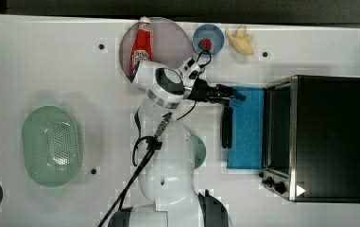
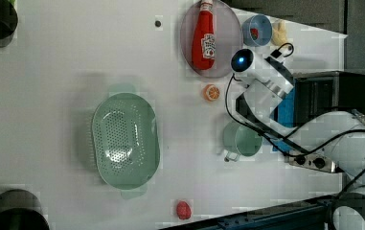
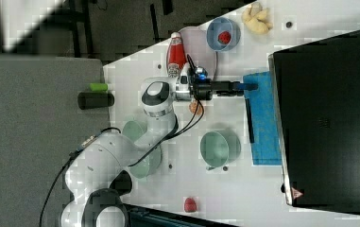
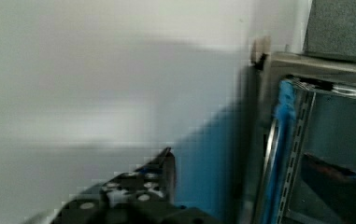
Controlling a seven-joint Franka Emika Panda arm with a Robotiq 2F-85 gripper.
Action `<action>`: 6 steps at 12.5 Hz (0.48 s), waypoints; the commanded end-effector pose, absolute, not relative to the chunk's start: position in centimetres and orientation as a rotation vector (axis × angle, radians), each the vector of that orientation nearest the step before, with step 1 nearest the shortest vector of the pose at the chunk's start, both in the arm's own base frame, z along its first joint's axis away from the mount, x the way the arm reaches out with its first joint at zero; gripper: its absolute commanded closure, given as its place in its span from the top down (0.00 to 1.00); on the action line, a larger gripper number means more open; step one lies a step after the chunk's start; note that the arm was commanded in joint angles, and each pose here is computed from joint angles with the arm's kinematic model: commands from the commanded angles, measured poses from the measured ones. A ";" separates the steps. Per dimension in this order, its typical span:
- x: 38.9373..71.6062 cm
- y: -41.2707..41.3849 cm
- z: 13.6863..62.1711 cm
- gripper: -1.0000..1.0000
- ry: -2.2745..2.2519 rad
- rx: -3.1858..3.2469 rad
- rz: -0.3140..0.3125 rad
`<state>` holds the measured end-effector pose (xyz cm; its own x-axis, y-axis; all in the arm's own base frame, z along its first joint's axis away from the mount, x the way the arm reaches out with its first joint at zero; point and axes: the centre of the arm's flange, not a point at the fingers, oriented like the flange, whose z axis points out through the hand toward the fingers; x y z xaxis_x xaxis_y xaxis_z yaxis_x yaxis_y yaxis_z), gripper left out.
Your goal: Flap close oven.
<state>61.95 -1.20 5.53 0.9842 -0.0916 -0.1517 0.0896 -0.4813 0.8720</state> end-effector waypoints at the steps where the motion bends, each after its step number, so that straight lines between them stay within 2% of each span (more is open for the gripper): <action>1: 63.2 -0.9 7.4 0.58 -0.137 2.012 -0.105; 4: 63.2 -0.8 7.4 0.24 -0.141 2.016 -0.104; 6: 63.4 -1.1 8.7 0.22 -0.171 2.029 -0.102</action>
<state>62.33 -1.36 6.60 0.9866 -0.1375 -0.0879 0.0196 -0.4348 0.9003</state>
